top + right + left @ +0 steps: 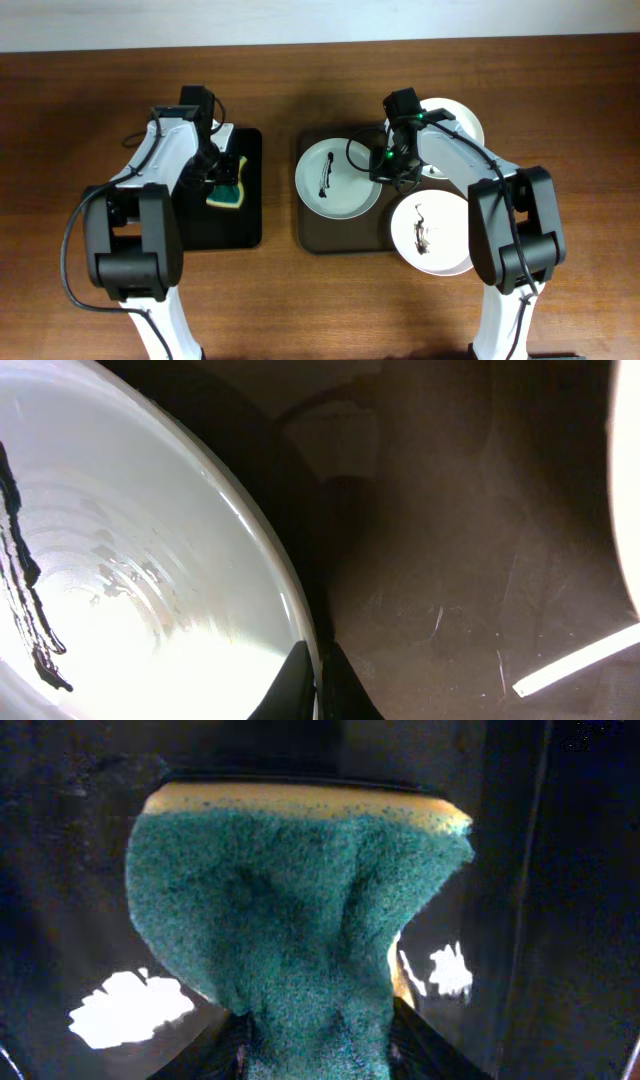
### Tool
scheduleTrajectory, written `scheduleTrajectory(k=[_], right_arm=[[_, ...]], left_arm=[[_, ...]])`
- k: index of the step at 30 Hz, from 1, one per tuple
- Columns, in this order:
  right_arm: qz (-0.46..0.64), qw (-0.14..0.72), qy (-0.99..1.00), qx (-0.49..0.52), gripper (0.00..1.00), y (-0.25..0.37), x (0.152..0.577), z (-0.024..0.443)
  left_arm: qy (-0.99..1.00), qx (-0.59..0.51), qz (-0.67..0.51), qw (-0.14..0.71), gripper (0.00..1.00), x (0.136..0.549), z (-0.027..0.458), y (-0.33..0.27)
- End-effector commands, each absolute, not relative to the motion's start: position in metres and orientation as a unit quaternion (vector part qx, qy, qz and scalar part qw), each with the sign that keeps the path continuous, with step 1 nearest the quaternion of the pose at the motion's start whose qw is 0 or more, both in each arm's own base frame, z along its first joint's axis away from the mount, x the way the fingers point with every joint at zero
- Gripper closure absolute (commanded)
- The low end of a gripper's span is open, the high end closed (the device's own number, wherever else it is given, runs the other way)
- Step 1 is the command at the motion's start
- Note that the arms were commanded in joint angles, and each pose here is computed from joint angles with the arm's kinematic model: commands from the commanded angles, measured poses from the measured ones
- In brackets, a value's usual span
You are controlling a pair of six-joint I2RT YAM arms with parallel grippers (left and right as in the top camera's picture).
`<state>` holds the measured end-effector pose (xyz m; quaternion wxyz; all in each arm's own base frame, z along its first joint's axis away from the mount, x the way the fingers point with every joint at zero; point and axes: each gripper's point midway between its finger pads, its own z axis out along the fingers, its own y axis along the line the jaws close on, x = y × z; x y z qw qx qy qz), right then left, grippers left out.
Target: Clean dirty plates on tray and stack at the side
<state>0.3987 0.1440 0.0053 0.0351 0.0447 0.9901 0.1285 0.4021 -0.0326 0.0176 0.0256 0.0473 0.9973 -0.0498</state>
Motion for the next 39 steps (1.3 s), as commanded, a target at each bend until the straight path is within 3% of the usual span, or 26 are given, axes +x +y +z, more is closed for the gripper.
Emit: scheduleTrajectory(k=[1,2,5,7,8,11,20,23,26,31,33,35,39], right_arm=[[0.100,0.030,0.993,0.047,0.96,0.140,0.398,-0.009],[0.100,0.030,0.993,0.047,0.95,0.140,0.398,-0.009],[0.100,0.030,0.993,0.047,0.90,0.140,0.398,-0.009],[0.100,0.030,0.993,0.047,0.91,0.141,0.398,-0.009],[0.100,0.029,0.993,0.047,0.95,0.141,0.398,-0.009],[0.100,0.027,0.993,0.047,0.96,0.141,0.397,-0.009],[0.200,0.008,0.980,0.010,0.96,0.156,0.394,0.001],[0.206,0.010,0.978,0.021,0.96,0.149,0.397,0.002],[0.207,0.012,0.978,0.019,0.96,0.150,0.398,0.002],[0.203,0.014,0.979,0.019,0.96,0.149,0.399,0.001],[0.203,0.014,0.979,0.019,0.96,0.149,0.399,0.001],[0.203,0.014,0.979,0.019,0.96,0.149,0.399,0.001],[0.201,0.014,0.979,0.019,0.96,0.148,0.399,0.001]], left_arm=[[0.998,0.041,-0.044,0.019,0.95,0.405,0.007,-0.033],[0.998,0.041,-0.045,0.025,1.00,0.407,0.007,-0.033],[0.997,0.034,-0.046,0.045,1.00,0.421,0.019,-0.034],[0.995,0.039,-0.052,0.073,1.00,0.444,0.064,-0.037],[0.990,0.062,-0.077,0.098,1.00,0.457,0.091,-0.047],[0.974,0.113,-0.136,0.140,1.00,0.471,0.128,-0.087],[0.947,0.247,-0.197,0.063,1.00,0.432,0.067,-0.223],[0.943,0.268,-0.194,0.042,1.00,0.423,0.042,-0.243],[0.957,0.265,-0.117,0.032,1.00,0.424,0.004,-0.242],[0.916,0.335,-0.207,-0.069,1.00,0.354,0.015,-0.280],[0.918,0.325,-0.215,-0.079,1.00,0.351,0.017,-0.280],[0.931,0.292,-0.216,-0.042,1.00,0.373,0.019,-0.285],[0.974,0.167,-0.095,0.121,1.00,0.468,0.012,-0.257]])
